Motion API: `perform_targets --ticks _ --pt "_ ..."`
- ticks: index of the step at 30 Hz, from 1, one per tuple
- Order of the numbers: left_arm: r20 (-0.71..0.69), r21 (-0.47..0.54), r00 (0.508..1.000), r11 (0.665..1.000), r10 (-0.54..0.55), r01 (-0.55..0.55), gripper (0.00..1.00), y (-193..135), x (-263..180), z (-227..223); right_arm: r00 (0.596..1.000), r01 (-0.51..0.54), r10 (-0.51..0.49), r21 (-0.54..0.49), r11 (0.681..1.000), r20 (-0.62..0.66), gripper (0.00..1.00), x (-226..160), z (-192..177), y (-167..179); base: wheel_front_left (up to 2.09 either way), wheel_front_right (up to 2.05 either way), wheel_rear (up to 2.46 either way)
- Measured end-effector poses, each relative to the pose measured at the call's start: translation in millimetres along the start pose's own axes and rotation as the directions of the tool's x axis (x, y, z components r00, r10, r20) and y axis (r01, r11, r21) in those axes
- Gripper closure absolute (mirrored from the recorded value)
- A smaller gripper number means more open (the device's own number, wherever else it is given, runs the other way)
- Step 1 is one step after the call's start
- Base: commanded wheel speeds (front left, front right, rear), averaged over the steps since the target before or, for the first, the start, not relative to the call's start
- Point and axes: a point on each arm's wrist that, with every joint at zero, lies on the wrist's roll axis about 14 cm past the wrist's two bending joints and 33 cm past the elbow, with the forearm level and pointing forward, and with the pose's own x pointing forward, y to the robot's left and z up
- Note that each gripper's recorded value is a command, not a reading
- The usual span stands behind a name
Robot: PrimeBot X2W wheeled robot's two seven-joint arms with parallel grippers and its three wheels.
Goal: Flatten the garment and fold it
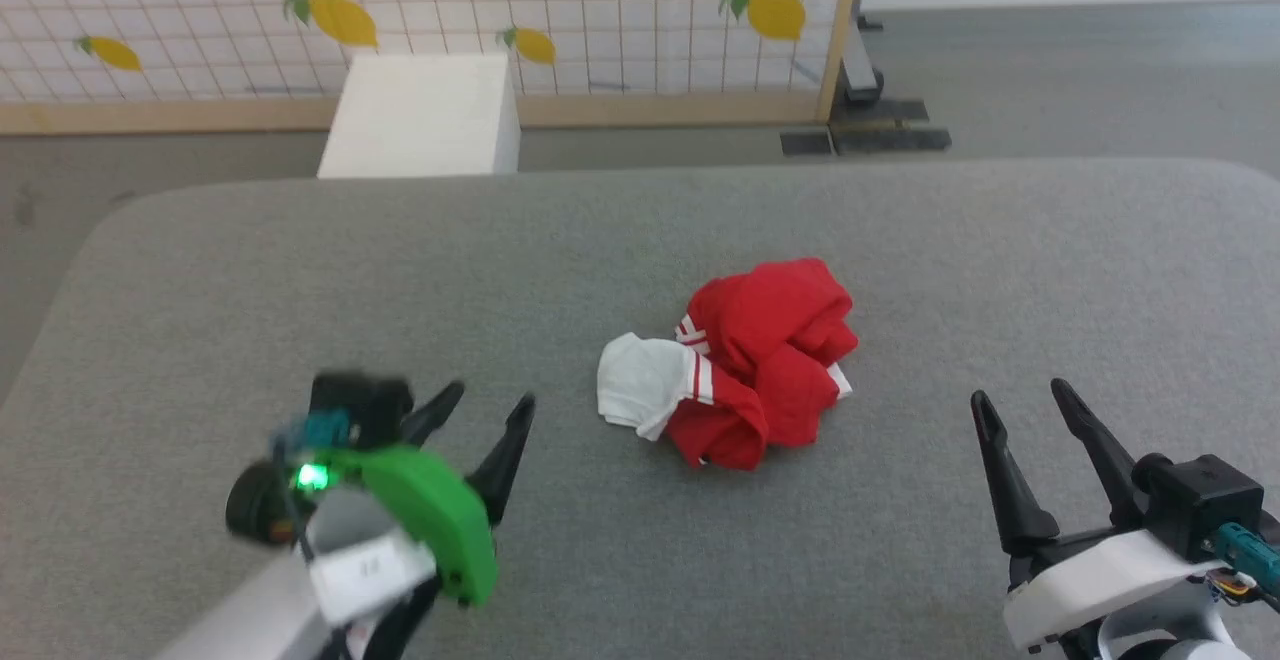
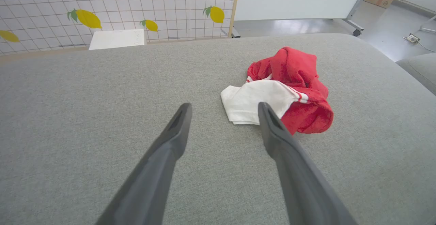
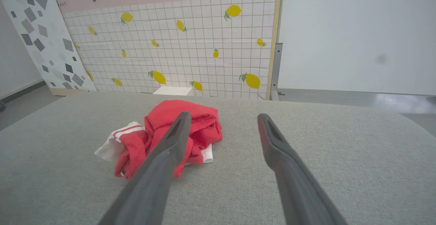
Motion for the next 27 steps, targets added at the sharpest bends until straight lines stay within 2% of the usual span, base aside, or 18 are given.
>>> perform_targets --ticks 5,9,16,27 --pt "-0.104 -0.055 0.991 0.995 -0.086 0.081 0.0 -15 37 13 0.999 0.021 -0.021 -0.015 1.0 -0.035 0.0 5 -11 -10 0.0 0.0 0.0" --pt "-0.276 -0.084 0.954 0.992 -0.114 0.094 0.0 -16 66 -4 0.998 0.046 -0.046 -0.021 0.999 -0.042 0.0 12 -14 -20 0.0 0.0 0.0" --pt "-0.543 -0.079 0.831 0.993 -0.119 0.091 0.0 -11 98 -46 0.991 0.107 -0.109 -0.036 0.994 -0.074 0.0 11 -27 -40 0.0 0.0 0.0" --pt "-0.716 -0.075 0.691 0.995 -0.1 0.067 0.0 -2 131 -106 0.974 0.177 -0.181 -0.045 0.983 -0.133 0.0 10 -54 -58 0.0 0.0 0.0"
